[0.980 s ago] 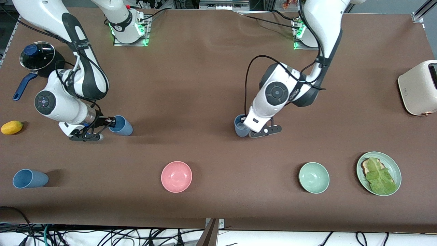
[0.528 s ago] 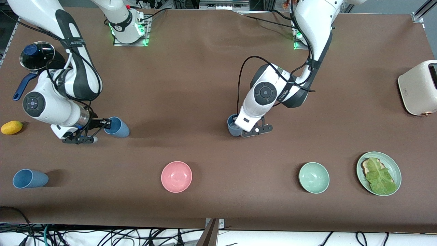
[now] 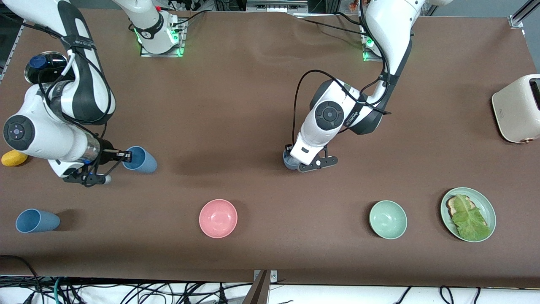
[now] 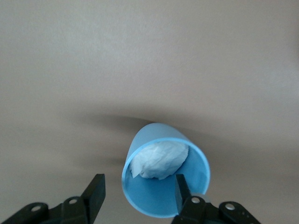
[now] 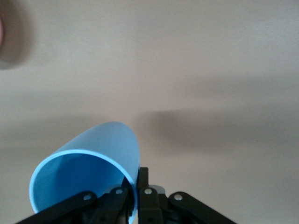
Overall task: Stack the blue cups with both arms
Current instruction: 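Open the left gripper while the right gripper brings its cup over, then lower the blue cup into the tissue cup while the left gripper withdraws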
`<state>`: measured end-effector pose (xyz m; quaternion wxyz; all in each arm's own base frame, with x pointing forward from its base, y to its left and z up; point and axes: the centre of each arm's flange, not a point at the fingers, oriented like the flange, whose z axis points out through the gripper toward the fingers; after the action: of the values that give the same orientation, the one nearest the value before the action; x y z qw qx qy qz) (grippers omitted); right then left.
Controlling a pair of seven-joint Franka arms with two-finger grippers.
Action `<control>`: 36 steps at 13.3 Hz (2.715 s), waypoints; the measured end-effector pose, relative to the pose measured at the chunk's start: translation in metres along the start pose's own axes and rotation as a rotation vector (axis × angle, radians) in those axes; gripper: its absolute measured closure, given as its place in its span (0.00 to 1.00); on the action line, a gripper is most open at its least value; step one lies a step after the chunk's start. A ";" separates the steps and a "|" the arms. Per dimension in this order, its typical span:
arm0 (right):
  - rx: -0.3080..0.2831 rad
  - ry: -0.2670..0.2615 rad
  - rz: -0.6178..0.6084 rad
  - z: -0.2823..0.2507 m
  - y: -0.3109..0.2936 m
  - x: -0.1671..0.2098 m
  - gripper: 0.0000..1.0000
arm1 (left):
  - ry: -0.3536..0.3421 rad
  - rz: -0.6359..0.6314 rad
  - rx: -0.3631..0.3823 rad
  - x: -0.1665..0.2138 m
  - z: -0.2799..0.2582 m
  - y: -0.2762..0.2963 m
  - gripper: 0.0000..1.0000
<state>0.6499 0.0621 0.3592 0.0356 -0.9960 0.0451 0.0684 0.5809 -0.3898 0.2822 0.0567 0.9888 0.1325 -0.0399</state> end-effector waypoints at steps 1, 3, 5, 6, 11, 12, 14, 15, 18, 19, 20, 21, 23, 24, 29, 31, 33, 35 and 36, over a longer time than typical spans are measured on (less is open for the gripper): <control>-0.002 -0.003 0.026 -0.003 -0.021 0.002 0.95 | 0.006 -0.002 -0.005 0.003 -0.004 0.001 0.25; -0.006 0.002 0.071 -0.006 -0.067 -0.001 0.95 | 0.016 -0.007 -0.010 0.008 -0.009 -0.001 0.23; -0.008 0.017 0.120 -0.010 -0.127 -0.015 0.95 | 0.018 -0.013 -0.012 0.013 -0.017 -0.001 0.19; -0.005 0.028 0.147 -0.015 -0.157 -0.025 0.95 | 0.012 -0.017 -0.008 0.017 -0.023 -0.002 0.19; 0.093 0.032 0.277 -0.040 -0.252 -0.062 0.95 | -0.025 -0.080 0.018 0.063 -0.068 -0.039 0.09; 0.104 0.031 0.302 -0.043 -0.264 -0.067 0.95 | -0.033 -0.090 0.022 0.078 -0.077 -0.057 0.01; 0.110 0.026 0.347 -0.040 -0.292 -0.081 0.95 | -0.043 -0.123 0.025 0.112 -0.097 -0.104 0.00; 0.112 0.023 0.370 -0.034 -0.311 -0.090 0.95 | -0.050 -0.143 0.027 0.129 -0.107 -0.134 0.00; 0.118 0.036 0.430 -0.006 -0.375 -0.126 0.95 | -0.065 -0.123 0.041 0.172 -0.141 -0.236 0.00; 0.107 0.052 0.443 0.003 -0.398 -0.141 0.95 | -0.061 -0.115 0.048 0.183 -0.154 -0.270 0.00; 0.096 0.070 0.458 0.011 -0.419 -0.154 0.95 | -0.055 -0.107 0.059 0.191 -0.164 -0.302 0.00; 0.091 0.083 0.469 0.018 -0.437 -0.166 0.95 | -0.048 -0.094 0.074 0.197 -0.173 -0.329 0.00; 0.097 0.095 0.484 0.024 -0.463 -0.182 0.95 | -0.038 -0.056 0.088 0.205 -0.185 -0.373 0.00; 0.102 0.103 0.493 0.025 -0.472 -0.186 0.95 | -0.039 -0.042 0.086 0.208 -0.187 -0.391 0.00; 0.117 0.152 0.515 0.041 -0.492 -0.186 0.95 | -0.056 0.015 0.074 0.213 -0.196 -0.451 0.00; 0.120 0.170 0.523 0.041 -0.488 -0.177 0.95 | -0.074 0.020 0.075 0.208 -0.203 -0.452 0.00; 0.113 0.194 0.514 0.044 -0.486 -0.173 0.95 | -0.076 0.026 0.077 0.203 -0.212 -0.448 0.00; 0.119 0.208 0.503 0.047 -0.485 -0.168 0.95 | -0.079 0.027 0.079 0.199 -0.219 -0.447 0.00; 0.130 0.215 0.499 0.048 -0.485 -0.165 0.95 | -0.081 0.027 0.079 0.198 -0.222 -0.447 0.00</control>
<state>0.5264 0.5617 0.3662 0.0762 -0.9512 0.2969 -0.0340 0.6658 0.1171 0.4381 0.0234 0.9895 0.1149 -0.0843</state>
